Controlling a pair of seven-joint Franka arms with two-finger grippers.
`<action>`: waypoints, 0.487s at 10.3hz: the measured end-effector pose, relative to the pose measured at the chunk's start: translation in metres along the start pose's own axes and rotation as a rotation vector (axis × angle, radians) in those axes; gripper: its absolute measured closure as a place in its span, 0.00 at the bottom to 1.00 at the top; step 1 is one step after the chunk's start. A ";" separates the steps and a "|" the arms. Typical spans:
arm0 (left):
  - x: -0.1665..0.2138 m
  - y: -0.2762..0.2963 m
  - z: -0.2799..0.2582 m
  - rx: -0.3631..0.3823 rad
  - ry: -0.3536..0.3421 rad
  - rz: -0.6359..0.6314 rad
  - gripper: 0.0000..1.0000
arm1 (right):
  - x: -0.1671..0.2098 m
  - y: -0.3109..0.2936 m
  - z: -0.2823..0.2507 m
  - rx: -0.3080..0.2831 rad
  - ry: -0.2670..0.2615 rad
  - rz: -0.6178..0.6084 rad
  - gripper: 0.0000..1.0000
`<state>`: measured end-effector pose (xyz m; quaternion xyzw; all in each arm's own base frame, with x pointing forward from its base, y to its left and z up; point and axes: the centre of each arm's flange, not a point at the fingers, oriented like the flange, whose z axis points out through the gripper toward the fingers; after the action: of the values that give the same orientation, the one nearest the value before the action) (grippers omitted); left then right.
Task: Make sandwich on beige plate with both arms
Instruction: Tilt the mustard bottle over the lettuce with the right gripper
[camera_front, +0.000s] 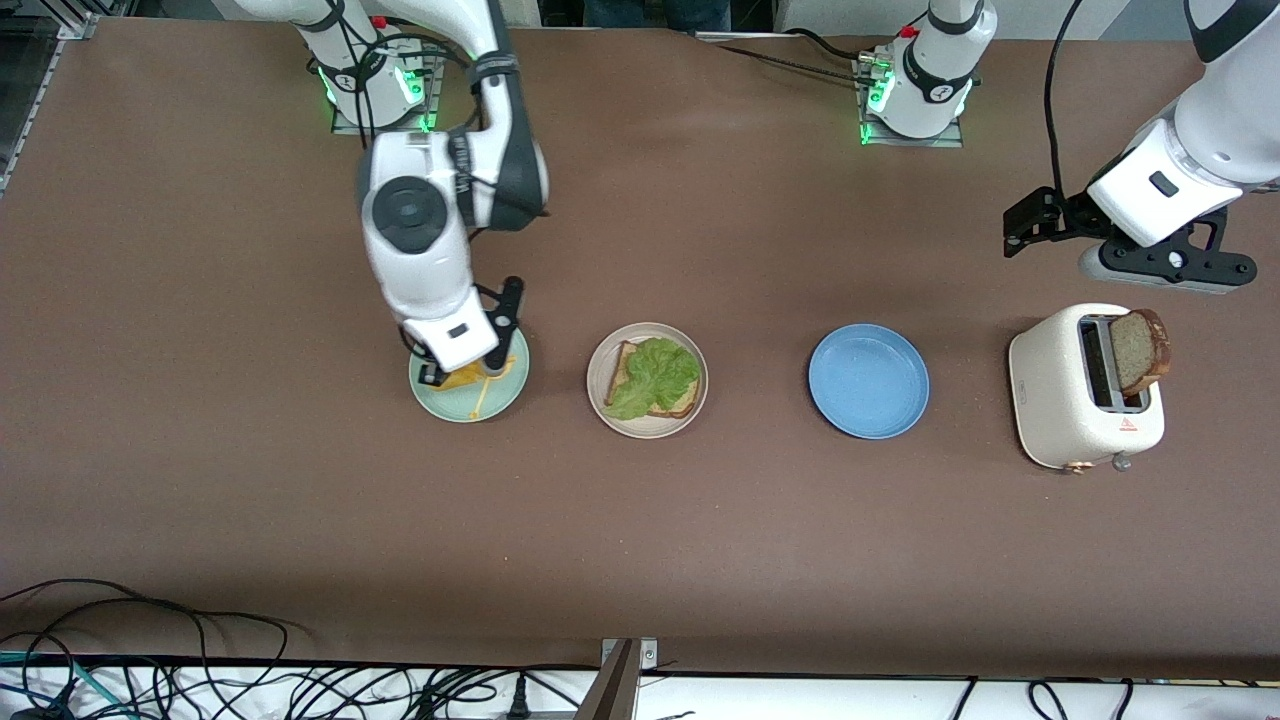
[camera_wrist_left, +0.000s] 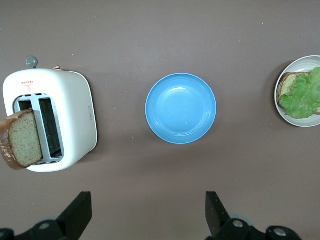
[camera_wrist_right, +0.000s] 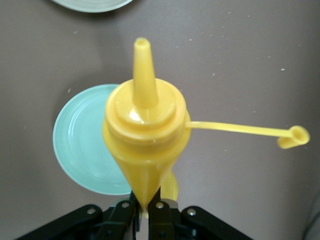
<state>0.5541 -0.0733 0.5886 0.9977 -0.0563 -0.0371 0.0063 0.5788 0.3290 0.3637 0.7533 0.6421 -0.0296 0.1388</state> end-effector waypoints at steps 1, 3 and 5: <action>0.000 0.000 0.000 0.000 0.000 0.000 0.00 | 0.026 -0.012 0.005 -0.047 -0.045 0.003 0.92; 0.000 0.000 0.000 0.000 0.000 0.000 0.00 | 0.071 -0.029 0.024 -0.143 -0.133 0.018 0.92; 0.000 0.000 0.000 0.000 0.000 0.000 0.00 | 0.103 -0.040 0.040 -0.256 -0.227 0.030 0.92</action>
<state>0.5542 -0.0732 0.5885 0.9977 -0.0562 -0.0372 0.0063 0.5628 0.4231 0.2956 0.7307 0.6096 -0.0307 0.3057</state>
